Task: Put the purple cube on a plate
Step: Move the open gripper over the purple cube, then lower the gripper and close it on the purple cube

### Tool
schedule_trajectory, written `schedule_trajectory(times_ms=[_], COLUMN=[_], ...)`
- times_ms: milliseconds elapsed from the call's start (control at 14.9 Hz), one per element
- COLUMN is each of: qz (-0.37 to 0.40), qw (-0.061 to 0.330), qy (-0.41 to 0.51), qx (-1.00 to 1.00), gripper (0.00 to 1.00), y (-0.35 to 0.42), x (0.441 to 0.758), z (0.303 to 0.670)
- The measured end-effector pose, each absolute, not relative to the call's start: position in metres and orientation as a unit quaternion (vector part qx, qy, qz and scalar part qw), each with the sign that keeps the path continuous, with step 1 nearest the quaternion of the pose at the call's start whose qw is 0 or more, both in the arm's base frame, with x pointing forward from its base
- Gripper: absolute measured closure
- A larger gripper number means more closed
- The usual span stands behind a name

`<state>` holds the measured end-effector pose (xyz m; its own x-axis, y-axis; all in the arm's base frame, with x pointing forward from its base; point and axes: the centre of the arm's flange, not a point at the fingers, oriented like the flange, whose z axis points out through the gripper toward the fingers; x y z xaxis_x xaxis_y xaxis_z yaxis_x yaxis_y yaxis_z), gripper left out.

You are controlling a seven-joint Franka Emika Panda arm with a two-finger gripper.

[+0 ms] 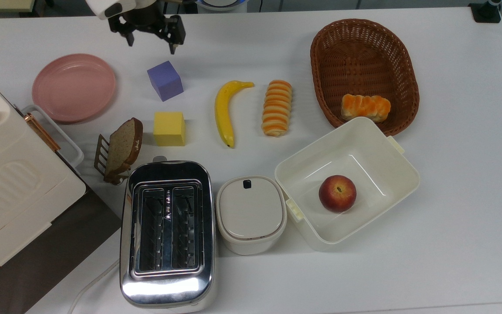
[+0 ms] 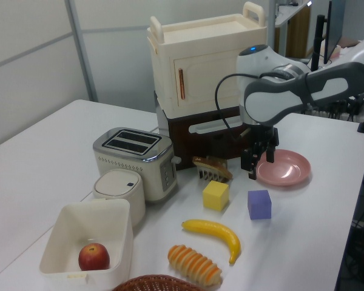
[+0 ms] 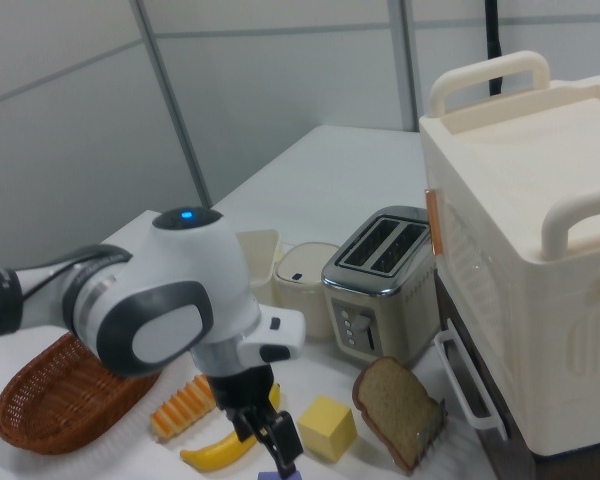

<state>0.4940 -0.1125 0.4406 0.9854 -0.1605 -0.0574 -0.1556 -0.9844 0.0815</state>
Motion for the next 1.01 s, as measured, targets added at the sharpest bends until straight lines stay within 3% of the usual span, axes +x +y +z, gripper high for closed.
schedule_trajectory(times_ms=[471, 1010], qz=[-0.060, -0.045], qw=[0.093, 0.099], qy=[-0.048, -0.041], qx=[0.993, 0.993], gripper=[0.00, 0.00], y=[-0.124, -0.117], x=[0.504, 0.504], z=[0.374, 0.390])
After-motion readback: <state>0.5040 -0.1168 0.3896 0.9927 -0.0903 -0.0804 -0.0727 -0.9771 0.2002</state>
